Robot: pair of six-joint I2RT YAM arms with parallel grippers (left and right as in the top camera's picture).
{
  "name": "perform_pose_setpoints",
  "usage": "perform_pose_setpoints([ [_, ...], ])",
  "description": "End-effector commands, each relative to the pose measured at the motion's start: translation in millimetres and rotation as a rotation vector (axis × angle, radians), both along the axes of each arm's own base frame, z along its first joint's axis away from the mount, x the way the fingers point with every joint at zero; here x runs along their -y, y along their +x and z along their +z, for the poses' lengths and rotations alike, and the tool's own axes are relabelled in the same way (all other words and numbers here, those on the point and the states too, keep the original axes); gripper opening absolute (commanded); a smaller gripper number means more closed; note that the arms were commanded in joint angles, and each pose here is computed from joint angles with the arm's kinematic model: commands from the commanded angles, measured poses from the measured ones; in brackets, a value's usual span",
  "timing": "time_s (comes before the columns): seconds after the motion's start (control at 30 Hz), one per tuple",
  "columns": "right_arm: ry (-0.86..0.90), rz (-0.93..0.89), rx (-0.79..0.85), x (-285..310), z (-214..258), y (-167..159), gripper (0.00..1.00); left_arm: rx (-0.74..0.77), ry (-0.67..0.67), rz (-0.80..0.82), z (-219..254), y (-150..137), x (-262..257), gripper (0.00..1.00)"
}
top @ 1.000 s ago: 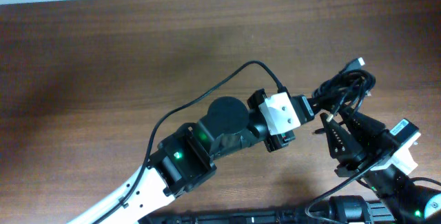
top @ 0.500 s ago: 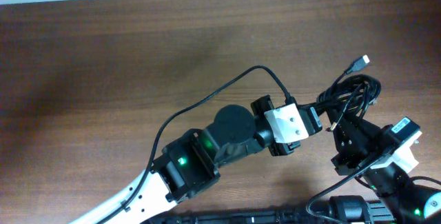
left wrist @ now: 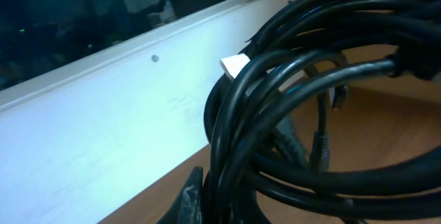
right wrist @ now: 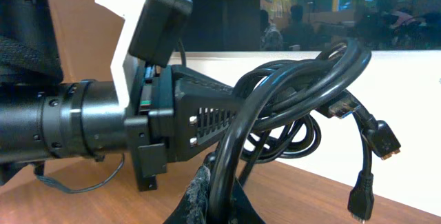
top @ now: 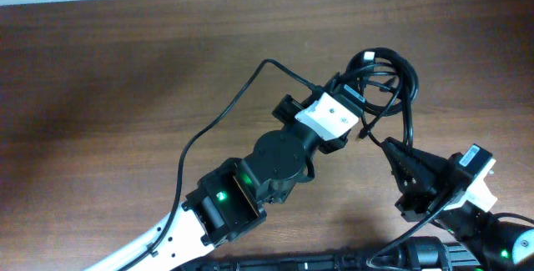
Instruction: Untangle cables
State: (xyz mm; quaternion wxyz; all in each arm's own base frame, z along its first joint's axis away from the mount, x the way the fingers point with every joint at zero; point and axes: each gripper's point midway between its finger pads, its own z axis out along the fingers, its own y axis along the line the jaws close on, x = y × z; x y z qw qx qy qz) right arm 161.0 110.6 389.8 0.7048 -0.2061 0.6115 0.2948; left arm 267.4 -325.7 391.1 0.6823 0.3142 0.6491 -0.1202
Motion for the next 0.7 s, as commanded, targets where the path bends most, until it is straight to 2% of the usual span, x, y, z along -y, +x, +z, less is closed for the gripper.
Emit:
perform_pose_setpoints([
  [0.0, -0.026, 0.087, 0.029, -11.7, 3.9, -14.9, 0.04, 0.008, -0.04, 0.186, 10.7, 21.9, -32.0, 0.0],
  [0.17, -0.033, 0.115, 0.029, -15.1, 3.0, -18.4, 0.04, 0.063, 0.06, 0.275, 10.6, 40.2, -54.5, 0.0],
  [0.2, -0.033, 0.115, 0.029, -15.0, 3.0, -18.3, 0.09, 0.068, 0.07, 0.284, 10.7, 42.7, -57.3, 0.0],
  [0.23, -0.032, 0.11, 0.029, -14.5, 3.1, -17.8, 0.19, 0.073, 0.081, 0.29, 10.6, 44.5, -59.4, 0.0],
  [0.27, -0.032, 0.107, 0.03, -14.2, 3.2, -17.5, 0.34, 0.077, 0.093, 0.294, 10.2, 45.6, -60.7, 0.0],
  [0.3, -0.036, 0.106, 0.034, -14.2, 3.2, -17.5, 0.44, 0.079, 0.105, 0.295, 9.3, 45.9, -61.1, 0.0],
  [0.33, -0.035, 0.101, 0.034, -13.5, 3.4, -16.8, 0.59, 0.081, 0.115, 0.294, 8.5, 45.9, -61.1, 0.0],
  [0.43, -0.028, 0.071, 0.034, -9.8, 4.3, -13.1, 0.89, 0.089, 0.14, 0.292, 7.2, 45.8, -61.0, 0.0],
  [0.5, -0.014, 0.016, 0.033, -2.7, 6.0, -6.6, 1.0, 0.087, 0.148, 0.291, 5.8, 45.8, -61.1, 0.0],
  [0.67, 0.034, -0.178, -0.025, 25.0, -0.7, 15.5, 0.99, 0.066, 0.189, 0.284, -4.0, 45.2, -60.9, 0.0],
])
